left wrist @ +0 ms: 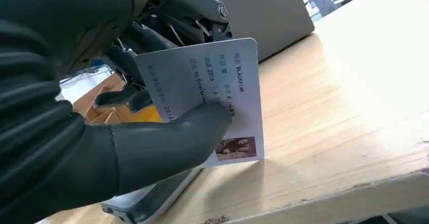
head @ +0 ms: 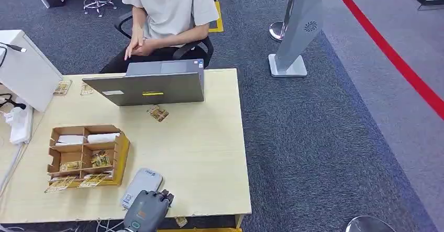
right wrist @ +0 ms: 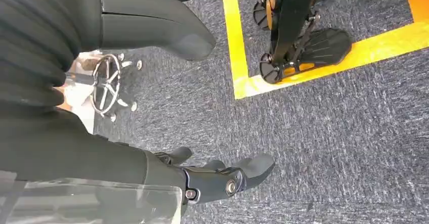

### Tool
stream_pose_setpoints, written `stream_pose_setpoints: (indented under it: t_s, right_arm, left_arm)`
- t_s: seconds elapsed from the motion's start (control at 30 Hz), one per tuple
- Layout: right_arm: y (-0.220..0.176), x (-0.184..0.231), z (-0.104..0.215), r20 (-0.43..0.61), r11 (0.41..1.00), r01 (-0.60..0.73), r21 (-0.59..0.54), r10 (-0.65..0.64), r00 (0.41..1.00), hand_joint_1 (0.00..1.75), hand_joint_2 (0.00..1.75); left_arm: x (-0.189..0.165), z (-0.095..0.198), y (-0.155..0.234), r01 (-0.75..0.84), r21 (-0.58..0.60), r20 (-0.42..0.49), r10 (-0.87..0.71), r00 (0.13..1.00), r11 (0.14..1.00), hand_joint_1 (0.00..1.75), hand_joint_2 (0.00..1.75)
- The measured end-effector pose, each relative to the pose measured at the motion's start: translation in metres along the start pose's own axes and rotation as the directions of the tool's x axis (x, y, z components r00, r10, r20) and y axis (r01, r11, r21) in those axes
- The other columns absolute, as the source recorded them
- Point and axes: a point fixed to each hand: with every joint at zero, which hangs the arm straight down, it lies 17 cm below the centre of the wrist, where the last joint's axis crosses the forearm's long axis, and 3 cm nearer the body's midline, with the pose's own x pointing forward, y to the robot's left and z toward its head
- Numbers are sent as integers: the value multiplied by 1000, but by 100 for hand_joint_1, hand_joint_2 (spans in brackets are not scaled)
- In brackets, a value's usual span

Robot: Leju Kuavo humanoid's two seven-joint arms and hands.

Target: Pass the card to the sensor for recognition and then transmit it.

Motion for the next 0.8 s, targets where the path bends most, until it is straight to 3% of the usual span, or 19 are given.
stream_pose_setpoints:
  t_s: [0.13,0.3,0.47,0.8]
  right_arm:
    - [0,0,0,0,1000,-10,1,10,1000,0,175]
    - [2,2,0,8,998,-63,11,63,998,0,175]
    - [6,4,1,21,992,-121,26,121,992,0,175]
    - [7,5,1,26,989,-144,29,143,989,0,175]
  left_arm:
    - [-27,-14,31,11,120,-112,3,994,993,175,175]
    - [-89,-41,122,97,364,-291,15,956,926,175,175]
    - [-119,-54,214,196,528,-323,-19,946,826,175,175]
    - [-129,-53,255,241,590,-336,-37,941,770,175,175]
